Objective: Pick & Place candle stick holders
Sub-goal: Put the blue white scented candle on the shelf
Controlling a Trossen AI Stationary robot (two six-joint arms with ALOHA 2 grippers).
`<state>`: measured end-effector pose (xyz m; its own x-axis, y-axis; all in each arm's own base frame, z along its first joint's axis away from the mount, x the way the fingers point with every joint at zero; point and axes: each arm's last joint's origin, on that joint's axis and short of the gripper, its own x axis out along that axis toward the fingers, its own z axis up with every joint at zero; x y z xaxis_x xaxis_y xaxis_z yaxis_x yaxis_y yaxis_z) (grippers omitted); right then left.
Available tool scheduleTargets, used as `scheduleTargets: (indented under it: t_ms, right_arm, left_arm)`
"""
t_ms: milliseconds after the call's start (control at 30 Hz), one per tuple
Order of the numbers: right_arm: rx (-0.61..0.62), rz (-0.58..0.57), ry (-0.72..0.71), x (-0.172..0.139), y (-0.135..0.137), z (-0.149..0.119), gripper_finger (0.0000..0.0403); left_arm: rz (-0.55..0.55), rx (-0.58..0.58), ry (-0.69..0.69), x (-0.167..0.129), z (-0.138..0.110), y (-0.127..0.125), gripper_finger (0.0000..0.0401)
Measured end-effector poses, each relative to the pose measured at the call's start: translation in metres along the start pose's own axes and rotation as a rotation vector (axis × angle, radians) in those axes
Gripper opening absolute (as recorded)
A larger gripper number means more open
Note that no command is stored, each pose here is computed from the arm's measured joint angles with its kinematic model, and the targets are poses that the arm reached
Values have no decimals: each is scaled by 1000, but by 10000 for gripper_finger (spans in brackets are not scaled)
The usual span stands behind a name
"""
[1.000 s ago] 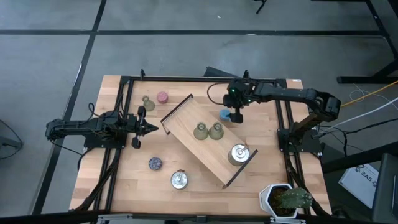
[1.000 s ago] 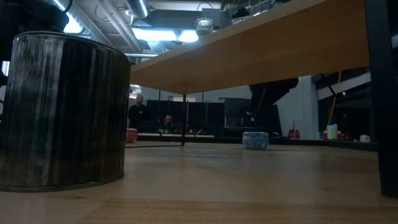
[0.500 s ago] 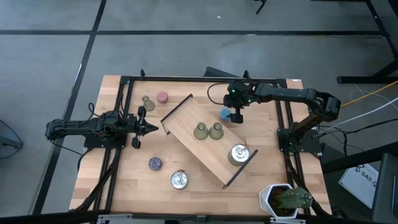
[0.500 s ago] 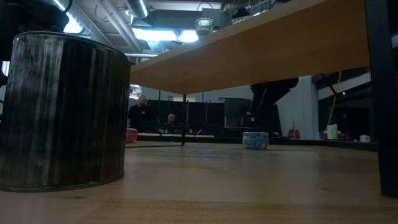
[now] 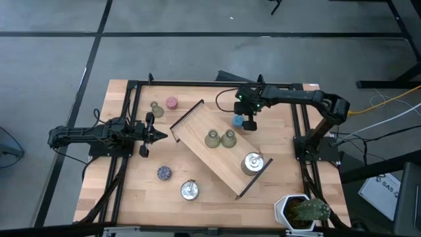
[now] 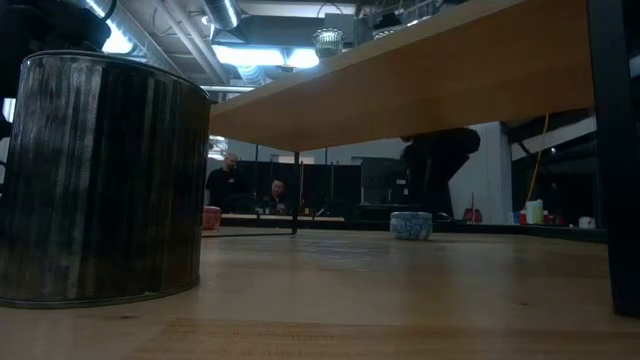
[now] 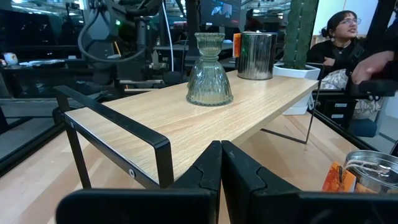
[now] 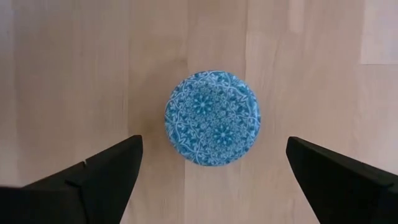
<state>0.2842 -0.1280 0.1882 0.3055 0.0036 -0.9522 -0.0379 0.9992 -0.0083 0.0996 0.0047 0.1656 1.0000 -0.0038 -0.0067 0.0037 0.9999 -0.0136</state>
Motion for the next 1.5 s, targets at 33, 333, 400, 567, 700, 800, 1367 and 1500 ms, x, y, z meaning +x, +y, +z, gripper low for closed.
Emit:
scheduleTargets:
  t_ms: [33,333,400,567,700,800,1367,1500]
  right_arm:
    - [-1,1,3,1,0,0,400]
    - [-5,1,-2,14,-4,3,400]
    - [-4,3,3,16,-4,3,400]
    - [-12,4,4,23,-6,4,400]
    - [-11,5,7,29,-7,4,400]
    - [-11,6,9,31,-7,5,400]
    - [-9,9,15,33,-8,4,366]
    - [-9,9,15,33,-8,4,347]
  left_arm:
    - [0,0,0,0,0,0,4]
    - [0,0,0,0,0,0,4]
    - [0,0,0,0,0,0,4]
    - [0,0,0,0,0,0,4]
    - [0,0,0,0,0,0,4]
    - [0,0,0,0,0,0,4]
    - [0,0,0,0,0,0,4]
    - [0,0,0,0,0,0,4]
